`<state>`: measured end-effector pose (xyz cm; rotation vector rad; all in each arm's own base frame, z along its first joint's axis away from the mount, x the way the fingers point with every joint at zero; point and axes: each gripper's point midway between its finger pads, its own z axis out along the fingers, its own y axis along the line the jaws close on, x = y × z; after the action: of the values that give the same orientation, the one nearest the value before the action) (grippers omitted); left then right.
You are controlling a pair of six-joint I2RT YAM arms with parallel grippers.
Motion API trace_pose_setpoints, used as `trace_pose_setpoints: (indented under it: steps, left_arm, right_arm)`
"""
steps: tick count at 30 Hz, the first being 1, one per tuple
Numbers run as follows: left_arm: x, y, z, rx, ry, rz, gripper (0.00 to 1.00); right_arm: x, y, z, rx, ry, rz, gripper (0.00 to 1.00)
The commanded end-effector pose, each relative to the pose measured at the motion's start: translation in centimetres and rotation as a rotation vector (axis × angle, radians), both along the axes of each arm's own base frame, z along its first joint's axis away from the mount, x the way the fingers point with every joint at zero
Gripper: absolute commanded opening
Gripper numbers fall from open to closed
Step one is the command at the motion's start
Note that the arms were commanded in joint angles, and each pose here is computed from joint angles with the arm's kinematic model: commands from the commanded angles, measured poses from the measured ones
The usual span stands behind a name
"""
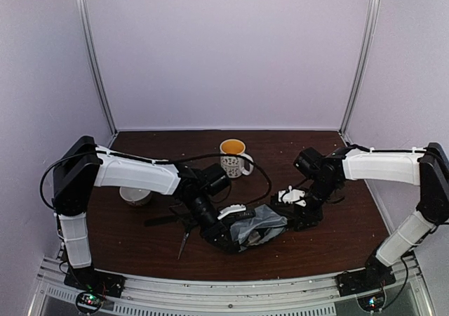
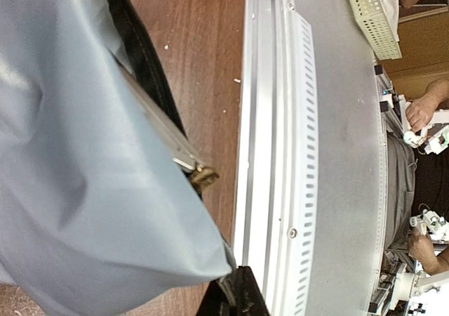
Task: Sort the hair-cutting tools
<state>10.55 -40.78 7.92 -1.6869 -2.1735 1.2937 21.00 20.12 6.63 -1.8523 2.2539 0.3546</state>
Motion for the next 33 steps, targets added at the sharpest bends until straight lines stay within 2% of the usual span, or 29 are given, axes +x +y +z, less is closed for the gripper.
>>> trace_pose_setpoints:
  steps: [1, 3, 4, 6, 8, 9, 13, 17, 19, 26, 31, 33]
  left_arm:
    - [0.5, 0.1, -0.8, 0.025, -0.007, 0.019, 0.0]
    - [0.5, 0.2, -0.9, 0.03, -0.01, 0.021, 0.0]
    - [0.6, 0.3, -1.0, 0.034, -0.013, 0.023, 0.0]
    - [0.8, 0.3, -1.0, 0.04, -0.023, 0.031, 0.0]
    - [1.0, 0.5, -0.9, 0.049, -0.035, 0.043, 0.0]
    - [1.2, 0.6, -0.8, 0.053, -0.037, 0.051, 0.0]
    - [1.4, 1.3, 1.5, 0.09, -0.059, 0.055, 0.0]
    - [1.2, 2.0, 6.0, 0.049, -0.111, 0.003, 0.0]
    - [1.4, 2.1, 6.7, 0.037, -0.112, -0.008, 0.0]
    - [4.6, 1.4, 1.1, 0.174, -0.088, 0.061, 0.0]
    - [6.4, 0.1, 0.3, 0.178, -0.122, 0.086, 0.0]
    - [6.8, -0.2, 0.3, 0.173, -0.129, 0.092, 0.0]
  right_arm:
    - [0.7, 1.3, -0.3, 0.044, 0.054, 0.015, 0.56]
    - [0.7, 1.5, -0.5, 0.045, 0.079, 0.018, 0.51]
    - [0.5, 1.6, -0.5, 0.049, 0.092, 0.021, 0.44]
    - [0.1, 1.6, -0.2, 0.052, 0.117, 0.03, 0.26]
    - [-0.5, 1.4, 0.1, 0.043, 0.146, 0.036, 0.03]
    - [-0.8, 1.2, 0.4, 0.038, 0.158, 0.036, 0.0]
    - [-2.7, 0.2, 4.0, 0.074, 0.209, 0.047, 0.0]
    - [-4.2, -0.9, 7.9, 0.113, 0.241, 0.087, 0.0]
    - [-4.1, -1.1, 8.4, 0.114, 0.248, 0.082, 0.0]
    - [-1.3, -1.6, 6.3, 0.143, 0.311, -0.039, 0.0]
    - [0.4, -1.3, 5.8, 0.166, 0.333, -0.12, 0.02]
    - [1.1, -1.2, 5.5, 0.161, 0.325, -0.154, 0.08]
